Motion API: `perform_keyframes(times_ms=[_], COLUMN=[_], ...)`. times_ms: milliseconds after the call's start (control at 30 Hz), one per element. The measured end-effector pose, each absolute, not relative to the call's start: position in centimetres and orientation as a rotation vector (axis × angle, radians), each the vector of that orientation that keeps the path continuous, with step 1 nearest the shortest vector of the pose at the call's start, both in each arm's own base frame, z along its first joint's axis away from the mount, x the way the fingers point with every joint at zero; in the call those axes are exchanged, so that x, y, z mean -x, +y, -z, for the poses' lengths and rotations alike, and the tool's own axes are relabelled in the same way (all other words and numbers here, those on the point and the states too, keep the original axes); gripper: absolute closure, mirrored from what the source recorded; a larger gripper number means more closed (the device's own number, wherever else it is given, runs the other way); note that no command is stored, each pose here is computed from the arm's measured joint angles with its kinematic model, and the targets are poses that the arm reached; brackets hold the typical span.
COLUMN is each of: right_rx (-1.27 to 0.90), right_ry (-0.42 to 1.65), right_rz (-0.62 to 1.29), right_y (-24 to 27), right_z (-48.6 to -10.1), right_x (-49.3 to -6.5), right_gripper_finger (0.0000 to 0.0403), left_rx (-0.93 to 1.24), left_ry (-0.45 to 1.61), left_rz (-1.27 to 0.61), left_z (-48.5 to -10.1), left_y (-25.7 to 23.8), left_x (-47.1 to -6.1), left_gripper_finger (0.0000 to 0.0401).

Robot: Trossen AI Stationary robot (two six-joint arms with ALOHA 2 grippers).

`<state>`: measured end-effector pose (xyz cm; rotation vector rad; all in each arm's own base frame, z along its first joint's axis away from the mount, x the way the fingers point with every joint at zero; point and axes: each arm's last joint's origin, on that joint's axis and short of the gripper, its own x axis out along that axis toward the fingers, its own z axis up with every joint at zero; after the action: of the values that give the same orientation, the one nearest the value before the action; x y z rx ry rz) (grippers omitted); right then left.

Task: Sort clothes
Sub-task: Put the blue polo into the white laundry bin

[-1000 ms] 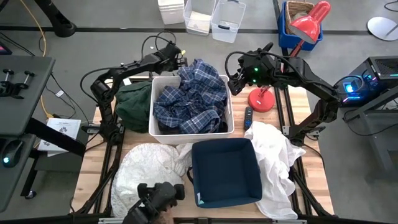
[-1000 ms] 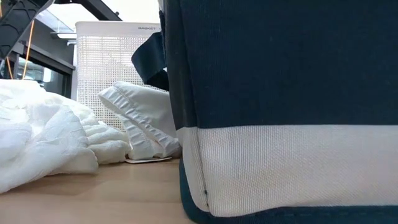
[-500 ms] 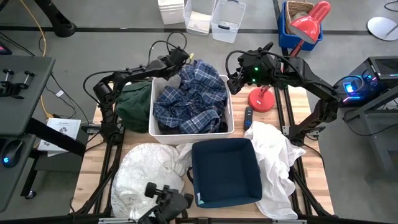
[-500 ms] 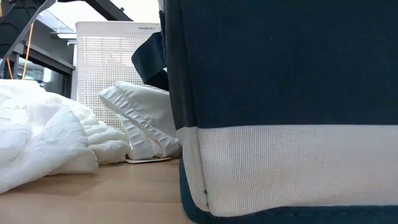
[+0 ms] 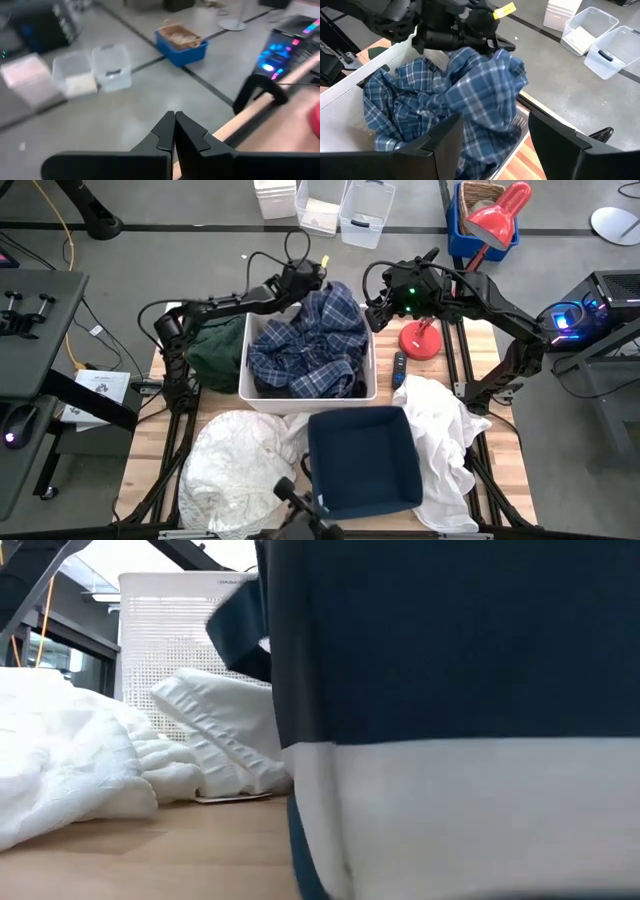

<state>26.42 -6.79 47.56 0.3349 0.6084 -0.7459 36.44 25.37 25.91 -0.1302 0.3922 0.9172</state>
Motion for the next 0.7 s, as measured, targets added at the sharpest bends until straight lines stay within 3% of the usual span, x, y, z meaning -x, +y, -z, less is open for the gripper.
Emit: perform_keyframes(times_ms=[333, 700], right_rx=[-0.324, -0.298], right_ry=[0.612, 0.62], right_rz=[0.747, 0.743], right_y=[-6.8, -6.8], right_z=[-47.6, -47.6], right_x=[-26.4, -26.4], right_gripper_finger=[0.0182, 0.0182], left_rx=[-0.085, -0.293], left_ry=[0.297, 0.326], left_rz=[-0.745, -0.503], left_z=[-29.8, -31.9], left_y=[21.8, 15.3], left_x=[-37.7, -39.2], left_gripper_finger=[0.0401, 0.0401])
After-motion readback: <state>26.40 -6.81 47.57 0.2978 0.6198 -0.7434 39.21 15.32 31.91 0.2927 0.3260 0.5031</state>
